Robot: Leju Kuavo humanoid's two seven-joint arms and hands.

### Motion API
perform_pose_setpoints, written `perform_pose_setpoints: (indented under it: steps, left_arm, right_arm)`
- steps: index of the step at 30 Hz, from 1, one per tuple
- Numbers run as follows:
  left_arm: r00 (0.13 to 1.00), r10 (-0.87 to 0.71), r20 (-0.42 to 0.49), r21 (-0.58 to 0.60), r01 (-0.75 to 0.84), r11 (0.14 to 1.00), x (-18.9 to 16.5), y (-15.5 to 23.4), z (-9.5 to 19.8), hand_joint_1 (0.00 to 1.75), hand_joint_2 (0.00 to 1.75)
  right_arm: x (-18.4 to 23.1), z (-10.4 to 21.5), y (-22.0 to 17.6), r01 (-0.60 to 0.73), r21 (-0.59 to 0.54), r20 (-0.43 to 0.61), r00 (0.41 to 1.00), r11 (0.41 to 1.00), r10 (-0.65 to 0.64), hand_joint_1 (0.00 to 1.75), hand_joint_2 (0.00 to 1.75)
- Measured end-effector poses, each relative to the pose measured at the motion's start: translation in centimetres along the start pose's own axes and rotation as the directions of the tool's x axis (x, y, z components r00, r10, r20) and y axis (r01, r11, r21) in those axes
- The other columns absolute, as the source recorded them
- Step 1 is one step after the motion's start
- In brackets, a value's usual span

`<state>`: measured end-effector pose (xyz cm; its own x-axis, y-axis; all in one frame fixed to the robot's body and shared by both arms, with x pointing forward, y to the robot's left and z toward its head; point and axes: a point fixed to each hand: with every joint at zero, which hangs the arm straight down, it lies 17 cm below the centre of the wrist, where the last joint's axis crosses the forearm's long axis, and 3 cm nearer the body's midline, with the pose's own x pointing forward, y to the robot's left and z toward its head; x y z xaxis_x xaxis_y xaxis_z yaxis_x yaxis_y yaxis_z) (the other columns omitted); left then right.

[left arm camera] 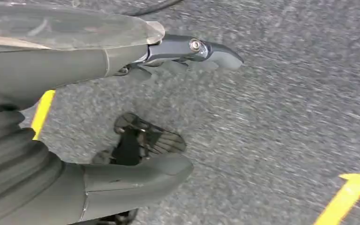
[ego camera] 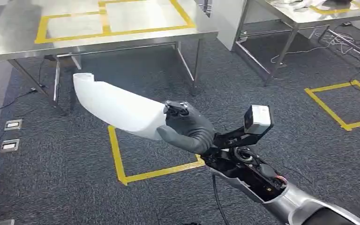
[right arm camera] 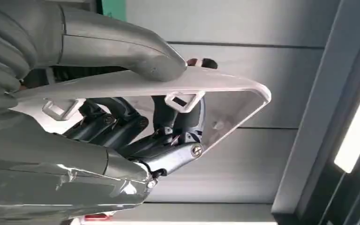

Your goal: Take the parts from the cabinet and place them on the table.

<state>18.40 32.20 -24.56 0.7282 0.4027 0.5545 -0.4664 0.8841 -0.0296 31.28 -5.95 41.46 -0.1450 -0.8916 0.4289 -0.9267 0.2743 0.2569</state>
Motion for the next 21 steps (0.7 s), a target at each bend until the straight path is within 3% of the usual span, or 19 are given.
perform_pose_setpoints:
  steps: [21]
  left_arm:
    - [1.0, -0.003, -0.022, 0.006, 0.003, 1.0, -1.2, 0.3, 0.3, 0.0, 1.75]
  right_arm:
    - [-0.5, 0.5, -0.5, 0.027, -0.011, -0.01, 1.0, 1.0, -0.027, 1.75, 1.75]
